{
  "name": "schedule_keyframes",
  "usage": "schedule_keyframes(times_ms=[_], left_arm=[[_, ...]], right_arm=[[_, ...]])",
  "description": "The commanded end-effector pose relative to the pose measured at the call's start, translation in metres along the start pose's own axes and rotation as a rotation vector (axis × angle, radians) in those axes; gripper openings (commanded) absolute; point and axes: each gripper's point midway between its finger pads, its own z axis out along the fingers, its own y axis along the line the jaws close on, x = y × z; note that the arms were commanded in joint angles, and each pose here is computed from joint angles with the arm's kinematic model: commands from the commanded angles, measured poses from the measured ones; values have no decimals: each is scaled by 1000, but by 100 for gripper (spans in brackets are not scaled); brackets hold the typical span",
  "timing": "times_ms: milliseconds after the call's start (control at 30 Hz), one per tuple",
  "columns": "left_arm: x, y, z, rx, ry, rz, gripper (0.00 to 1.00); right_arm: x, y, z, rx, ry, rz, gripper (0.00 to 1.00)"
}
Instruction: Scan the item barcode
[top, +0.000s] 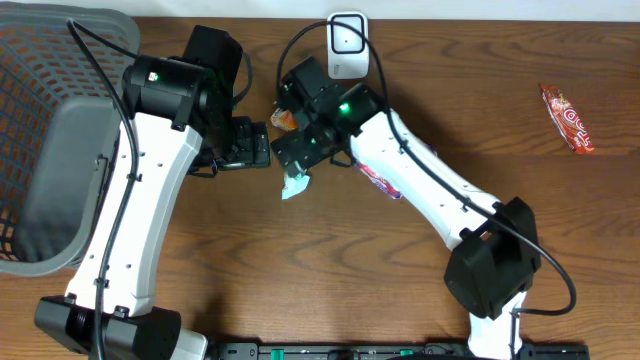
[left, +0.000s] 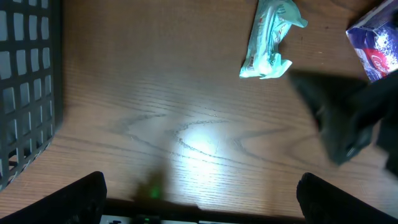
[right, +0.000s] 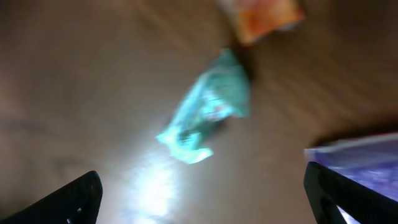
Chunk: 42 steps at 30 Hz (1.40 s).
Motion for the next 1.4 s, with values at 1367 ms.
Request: schedule_keyframes(times_ms=[1367], left_arm=[[-1, 0, 0, -6, 0, 0, 98]], right_arm=[[103, -138, 8, 382, 329, 146, 99]])
